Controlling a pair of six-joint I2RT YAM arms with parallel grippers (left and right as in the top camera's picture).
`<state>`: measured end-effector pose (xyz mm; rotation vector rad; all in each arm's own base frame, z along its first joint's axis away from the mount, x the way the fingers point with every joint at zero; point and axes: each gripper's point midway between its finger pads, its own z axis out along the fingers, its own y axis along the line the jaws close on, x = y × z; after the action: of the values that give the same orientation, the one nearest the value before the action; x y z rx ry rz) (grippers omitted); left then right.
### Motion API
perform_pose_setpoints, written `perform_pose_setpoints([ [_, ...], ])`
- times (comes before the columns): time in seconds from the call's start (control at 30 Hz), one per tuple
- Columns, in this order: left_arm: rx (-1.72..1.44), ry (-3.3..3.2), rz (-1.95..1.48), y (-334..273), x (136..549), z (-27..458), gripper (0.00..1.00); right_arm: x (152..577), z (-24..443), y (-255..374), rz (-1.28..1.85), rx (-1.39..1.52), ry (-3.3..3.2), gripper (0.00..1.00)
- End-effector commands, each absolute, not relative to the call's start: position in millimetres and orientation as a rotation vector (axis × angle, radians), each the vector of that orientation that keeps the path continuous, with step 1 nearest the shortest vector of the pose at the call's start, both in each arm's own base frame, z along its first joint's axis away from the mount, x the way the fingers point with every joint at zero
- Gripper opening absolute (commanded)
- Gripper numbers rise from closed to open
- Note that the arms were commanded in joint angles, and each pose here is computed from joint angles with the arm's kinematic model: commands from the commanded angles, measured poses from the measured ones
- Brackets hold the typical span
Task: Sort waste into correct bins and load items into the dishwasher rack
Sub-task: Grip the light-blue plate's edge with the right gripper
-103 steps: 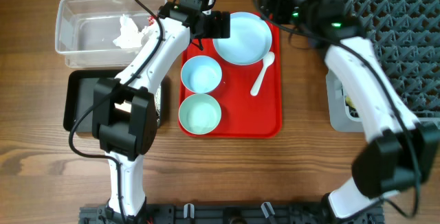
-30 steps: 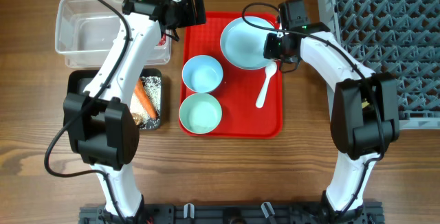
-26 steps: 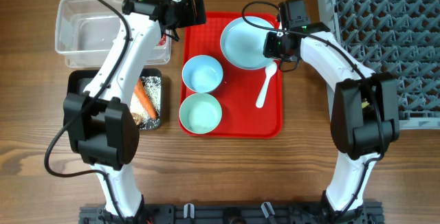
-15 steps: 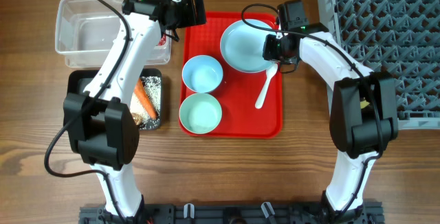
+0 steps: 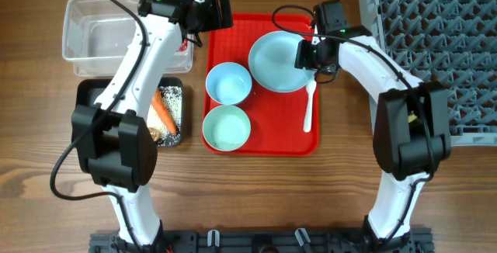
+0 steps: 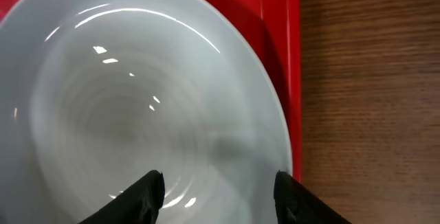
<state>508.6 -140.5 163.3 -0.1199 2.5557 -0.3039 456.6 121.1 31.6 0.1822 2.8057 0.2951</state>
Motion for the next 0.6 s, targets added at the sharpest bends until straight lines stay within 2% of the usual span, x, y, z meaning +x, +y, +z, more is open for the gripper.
perform_pose_setpoints([
  [0.0, -0.139, 2.542, -0.286, -135, 509, 169, 1.0, 450, 50, 118, 0.287, 0.179, 2.797, 0.56],
  [0.57, -0.14, 2.558, -0.28, -134, 506, 166, 1.0, 429, 40, 132, 0.208, 0.121, 2.865, 0.55],
])
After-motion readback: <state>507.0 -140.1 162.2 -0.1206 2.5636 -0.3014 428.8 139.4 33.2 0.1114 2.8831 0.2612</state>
